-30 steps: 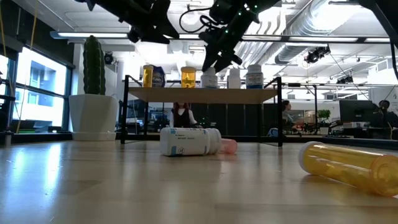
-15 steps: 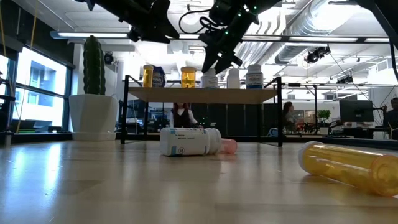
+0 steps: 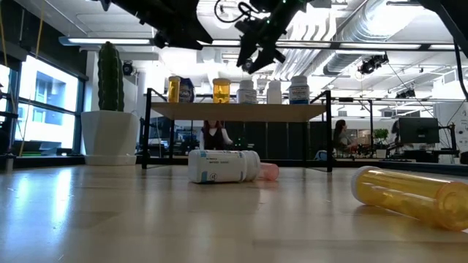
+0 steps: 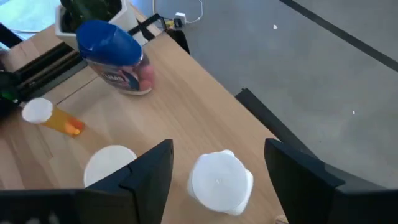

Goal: Pick and place medicine bottles onto shelf by color
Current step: Put the yellow pill bottle on the shelf

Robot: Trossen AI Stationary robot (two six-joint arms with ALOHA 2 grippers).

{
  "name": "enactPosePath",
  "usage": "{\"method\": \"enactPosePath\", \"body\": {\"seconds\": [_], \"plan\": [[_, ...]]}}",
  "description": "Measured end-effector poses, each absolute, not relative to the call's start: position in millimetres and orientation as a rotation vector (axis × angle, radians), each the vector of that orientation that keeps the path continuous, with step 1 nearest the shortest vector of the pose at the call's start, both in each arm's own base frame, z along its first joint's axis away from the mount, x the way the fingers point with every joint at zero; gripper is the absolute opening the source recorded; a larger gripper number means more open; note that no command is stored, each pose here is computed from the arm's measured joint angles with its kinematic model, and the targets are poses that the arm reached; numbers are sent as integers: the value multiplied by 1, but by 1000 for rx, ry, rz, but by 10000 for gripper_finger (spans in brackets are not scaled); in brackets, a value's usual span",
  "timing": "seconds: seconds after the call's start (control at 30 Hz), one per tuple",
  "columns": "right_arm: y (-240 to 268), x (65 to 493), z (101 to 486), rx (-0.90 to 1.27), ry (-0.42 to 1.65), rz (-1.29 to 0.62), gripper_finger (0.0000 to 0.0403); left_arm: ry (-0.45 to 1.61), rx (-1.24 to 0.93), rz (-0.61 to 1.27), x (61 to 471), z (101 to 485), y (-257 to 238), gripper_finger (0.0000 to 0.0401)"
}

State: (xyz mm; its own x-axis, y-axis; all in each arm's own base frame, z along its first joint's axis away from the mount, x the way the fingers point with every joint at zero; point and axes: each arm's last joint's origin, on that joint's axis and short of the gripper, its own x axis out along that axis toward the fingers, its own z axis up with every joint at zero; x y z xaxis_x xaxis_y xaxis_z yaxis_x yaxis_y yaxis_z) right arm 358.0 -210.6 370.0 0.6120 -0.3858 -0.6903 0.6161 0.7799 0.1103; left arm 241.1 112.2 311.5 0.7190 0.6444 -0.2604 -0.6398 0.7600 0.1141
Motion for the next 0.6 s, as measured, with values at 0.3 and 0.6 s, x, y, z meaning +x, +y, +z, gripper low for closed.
{"method": "enactPosePath", "body": {"seconds": [0.3, 0.6], "plan": [[-202, 349, 393, 360, 727, -586, 243, 391, 28, 641, 246, 303, 93, 254], [-172, 340, 402, 293, 874, -473, 243, 420, -8, 523, 253, 299, 65, 254]]}}
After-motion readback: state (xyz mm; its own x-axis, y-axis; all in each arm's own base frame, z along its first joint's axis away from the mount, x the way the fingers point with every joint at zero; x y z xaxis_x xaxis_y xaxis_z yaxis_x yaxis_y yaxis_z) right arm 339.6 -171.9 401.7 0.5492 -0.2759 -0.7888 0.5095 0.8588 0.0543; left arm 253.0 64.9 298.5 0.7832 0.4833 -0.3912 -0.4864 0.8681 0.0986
